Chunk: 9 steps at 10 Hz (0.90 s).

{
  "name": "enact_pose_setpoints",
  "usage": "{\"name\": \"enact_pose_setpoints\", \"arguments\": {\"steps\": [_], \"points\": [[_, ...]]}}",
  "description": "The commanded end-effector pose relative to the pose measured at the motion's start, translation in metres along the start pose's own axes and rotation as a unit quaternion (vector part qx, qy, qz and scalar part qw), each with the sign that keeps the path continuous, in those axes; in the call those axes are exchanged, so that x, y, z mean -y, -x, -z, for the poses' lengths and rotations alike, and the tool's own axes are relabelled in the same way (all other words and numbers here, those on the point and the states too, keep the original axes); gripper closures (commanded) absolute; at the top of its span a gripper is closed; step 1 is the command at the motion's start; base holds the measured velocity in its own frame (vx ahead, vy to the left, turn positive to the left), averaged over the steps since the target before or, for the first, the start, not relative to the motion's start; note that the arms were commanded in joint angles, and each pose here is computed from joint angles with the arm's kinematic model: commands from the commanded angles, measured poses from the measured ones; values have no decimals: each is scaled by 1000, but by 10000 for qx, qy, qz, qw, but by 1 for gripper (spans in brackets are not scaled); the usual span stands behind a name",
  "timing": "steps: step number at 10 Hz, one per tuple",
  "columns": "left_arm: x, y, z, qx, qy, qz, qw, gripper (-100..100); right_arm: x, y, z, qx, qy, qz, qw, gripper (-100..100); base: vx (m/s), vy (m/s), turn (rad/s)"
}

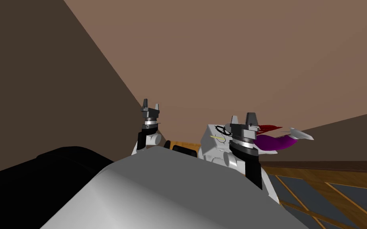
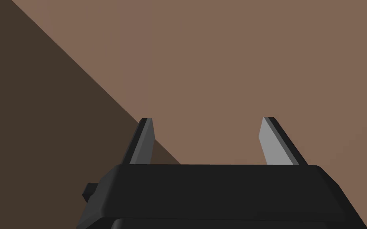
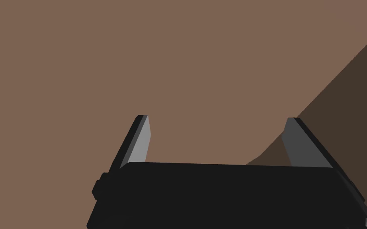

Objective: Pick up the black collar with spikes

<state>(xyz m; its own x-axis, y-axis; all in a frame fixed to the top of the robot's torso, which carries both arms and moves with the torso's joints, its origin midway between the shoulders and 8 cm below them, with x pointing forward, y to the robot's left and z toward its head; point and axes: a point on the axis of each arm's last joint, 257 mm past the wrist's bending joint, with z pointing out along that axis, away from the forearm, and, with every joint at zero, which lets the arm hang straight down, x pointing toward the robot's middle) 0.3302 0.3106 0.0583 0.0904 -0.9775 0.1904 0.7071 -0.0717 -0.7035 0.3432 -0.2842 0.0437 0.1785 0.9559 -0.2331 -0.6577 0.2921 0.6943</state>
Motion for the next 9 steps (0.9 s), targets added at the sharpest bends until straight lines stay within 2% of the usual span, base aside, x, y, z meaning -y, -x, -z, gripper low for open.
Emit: {"name": "enact_pose_setpoints", "arguments": {"steps": [1, 3, 5, 7, 9], "points": [[0, 0, 0, 0, 0, 0, 10000, 0, 8, -3, 2, -243, -61, 493, 9985, -100, -48, 21, -8], [0, 0, 0, 0, 0, 0, 10000, 0, 19, -7, 5, -563, -123, 1155, 9916, -100, -60, 20, -11], [0, 0, 0, 0, 0, 0, 10000, 0, 31, -9, 8, -901, -161, 1870, 9781, -100, -69, 27, -10], [0, 0, 0, 0, 0, 0, 10000, 0, 45, -10, 13, -1256, -175, 2616, 9568, -100, -64, 31, -9], [0, 0, 0, 0, 0, 0, 10000, 0, 59, -8, 18, -1614, -175, 3340, 9285, -100, -63, 35, -14]]}}
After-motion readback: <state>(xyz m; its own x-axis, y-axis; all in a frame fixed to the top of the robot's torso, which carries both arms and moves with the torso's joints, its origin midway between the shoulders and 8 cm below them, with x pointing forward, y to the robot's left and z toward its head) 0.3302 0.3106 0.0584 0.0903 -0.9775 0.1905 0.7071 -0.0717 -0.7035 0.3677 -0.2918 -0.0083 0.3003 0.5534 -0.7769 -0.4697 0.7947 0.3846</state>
